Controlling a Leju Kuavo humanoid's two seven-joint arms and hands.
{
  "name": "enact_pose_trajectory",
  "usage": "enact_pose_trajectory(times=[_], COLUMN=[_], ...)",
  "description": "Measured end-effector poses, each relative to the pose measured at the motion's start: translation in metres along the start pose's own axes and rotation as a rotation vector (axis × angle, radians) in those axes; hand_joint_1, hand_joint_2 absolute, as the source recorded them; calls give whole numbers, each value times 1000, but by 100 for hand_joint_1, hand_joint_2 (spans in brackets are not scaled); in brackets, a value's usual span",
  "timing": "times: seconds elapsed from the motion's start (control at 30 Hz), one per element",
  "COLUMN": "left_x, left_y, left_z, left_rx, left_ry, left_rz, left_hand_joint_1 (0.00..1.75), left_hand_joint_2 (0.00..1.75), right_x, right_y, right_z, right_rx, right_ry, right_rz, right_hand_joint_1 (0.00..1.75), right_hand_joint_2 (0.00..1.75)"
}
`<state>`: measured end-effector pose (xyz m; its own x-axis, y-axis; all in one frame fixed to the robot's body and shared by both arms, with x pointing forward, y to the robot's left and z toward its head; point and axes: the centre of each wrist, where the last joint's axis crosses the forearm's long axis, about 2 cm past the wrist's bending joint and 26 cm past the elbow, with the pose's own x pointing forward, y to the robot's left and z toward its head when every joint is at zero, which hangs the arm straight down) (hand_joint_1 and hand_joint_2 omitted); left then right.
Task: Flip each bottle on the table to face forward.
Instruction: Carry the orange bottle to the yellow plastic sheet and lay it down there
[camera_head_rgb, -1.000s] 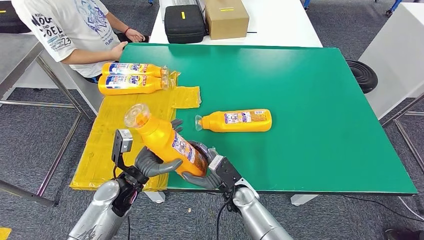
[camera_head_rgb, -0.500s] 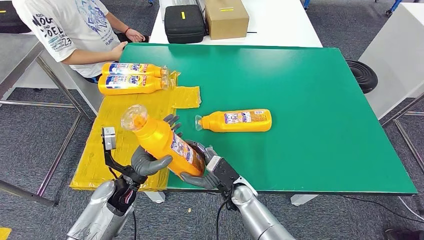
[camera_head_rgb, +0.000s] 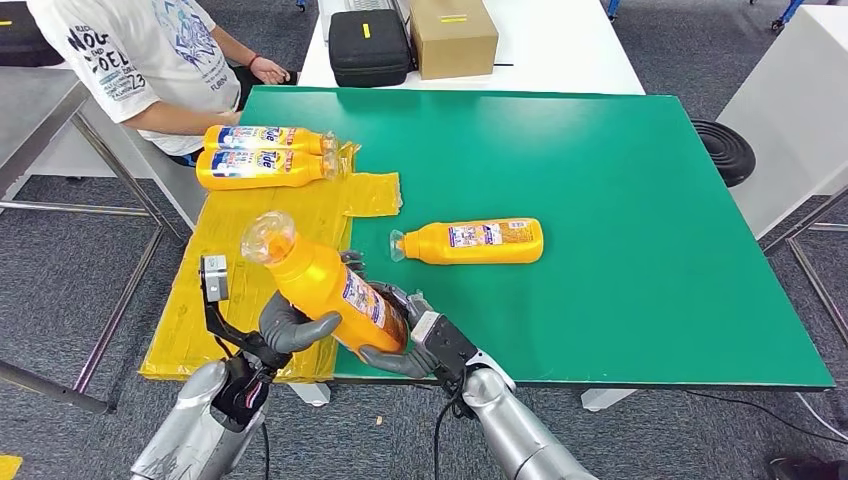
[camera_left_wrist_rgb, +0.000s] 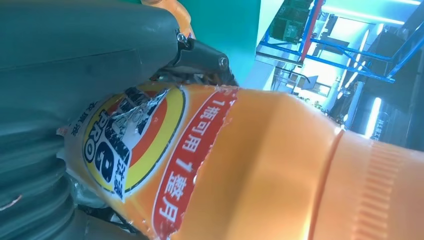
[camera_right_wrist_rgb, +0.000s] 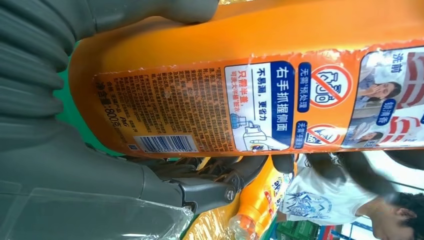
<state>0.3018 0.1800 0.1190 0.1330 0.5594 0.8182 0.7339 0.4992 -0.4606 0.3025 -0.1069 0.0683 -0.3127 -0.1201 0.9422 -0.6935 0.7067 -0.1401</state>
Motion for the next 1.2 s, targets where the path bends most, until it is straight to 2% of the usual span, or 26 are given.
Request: enact_pose_trajectory(times=[0.2,0.47,0.5,0.6,0.63,0.73,0.97,1.2], left_x=[0,0,0,1,1,5,13,28], left_y=[0,1,1,2,2,3,11,31], left_z=[0,-2,-3,-4,-4,-7,-5,10], left_rx=[0,17,21,38,44,71,171,263], left_ry=[3,16,16,16,14,1,5,18], left_rz=[-16,-128,-142,-180,-191,-247,-470,-634], left_hand_joint_1=[175,175,175,175,175,175,175,175], left_hand_joint_2=[175,175,175,175,175,175,175,175], right_x=[-1,-3,-3,-3,-4,-5,-2,17], right_y=[0,1,1,1,1,1,-5,-24], right_z=[1,2,2,3,3,5,10,15], right_rx=[3,15,16,17,18,15,-18,-56], right_ry=[4,18,20,25,28,46,72,28], right_rz=[-1,5,5,6,9,40,145,268], right_hand_joint_1=[175,175,143,12,0,0,0,0], right_hand_joint_2=[175,175,175,175,131,0,0,0])
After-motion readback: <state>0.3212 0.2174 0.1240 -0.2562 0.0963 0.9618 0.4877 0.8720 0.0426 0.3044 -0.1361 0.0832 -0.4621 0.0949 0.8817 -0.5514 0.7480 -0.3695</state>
